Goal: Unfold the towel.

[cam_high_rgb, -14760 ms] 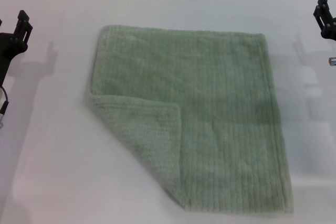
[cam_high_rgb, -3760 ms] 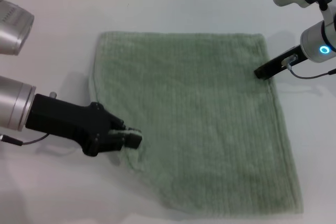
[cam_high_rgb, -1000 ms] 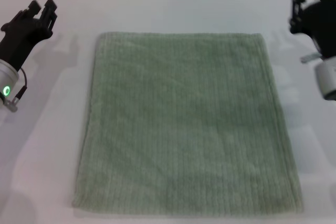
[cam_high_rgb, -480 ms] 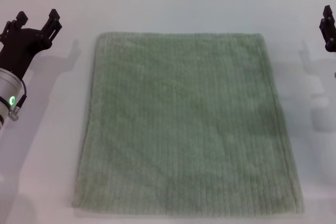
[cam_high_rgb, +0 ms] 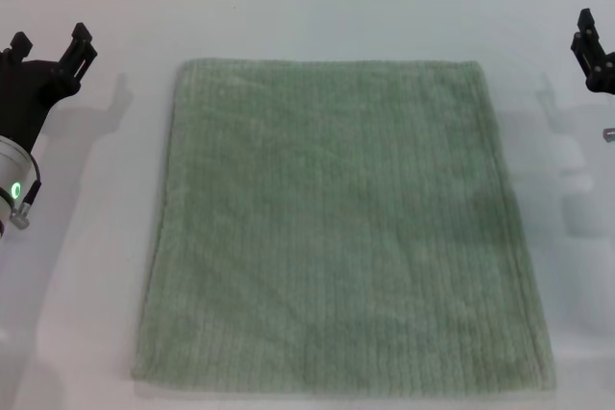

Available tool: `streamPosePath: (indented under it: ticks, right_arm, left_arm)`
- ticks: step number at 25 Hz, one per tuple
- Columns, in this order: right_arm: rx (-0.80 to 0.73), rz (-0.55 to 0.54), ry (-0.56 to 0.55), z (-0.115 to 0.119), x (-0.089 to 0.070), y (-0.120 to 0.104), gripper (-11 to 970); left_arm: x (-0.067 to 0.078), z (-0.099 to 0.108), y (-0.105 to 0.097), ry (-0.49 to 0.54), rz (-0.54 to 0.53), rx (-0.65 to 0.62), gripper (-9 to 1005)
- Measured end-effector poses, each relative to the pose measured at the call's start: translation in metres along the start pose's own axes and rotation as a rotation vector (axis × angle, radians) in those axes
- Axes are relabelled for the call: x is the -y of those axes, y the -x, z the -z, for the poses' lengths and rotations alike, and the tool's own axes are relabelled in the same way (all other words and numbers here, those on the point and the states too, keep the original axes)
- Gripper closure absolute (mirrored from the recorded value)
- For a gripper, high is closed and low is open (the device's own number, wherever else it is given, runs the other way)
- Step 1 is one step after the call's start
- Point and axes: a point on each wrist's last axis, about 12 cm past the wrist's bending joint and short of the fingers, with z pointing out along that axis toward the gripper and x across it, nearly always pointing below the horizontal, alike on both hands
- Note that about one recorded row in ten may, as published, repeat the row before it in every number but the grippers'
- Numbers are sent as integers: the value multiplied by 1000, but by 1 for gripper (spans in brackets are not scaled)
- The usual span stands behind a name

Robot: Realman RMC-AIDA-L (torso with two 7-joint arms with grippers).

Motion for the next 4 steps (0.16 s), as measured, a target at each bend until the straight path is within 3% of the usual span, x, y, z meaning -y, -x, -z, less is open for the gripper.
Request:
streamPosePath:
  ticks: [4]
  right_arm:
    - [-6,-1,3,-1,-1,0,260]
  left_arm:
    - [1,1,-1,0,1,-2,137]
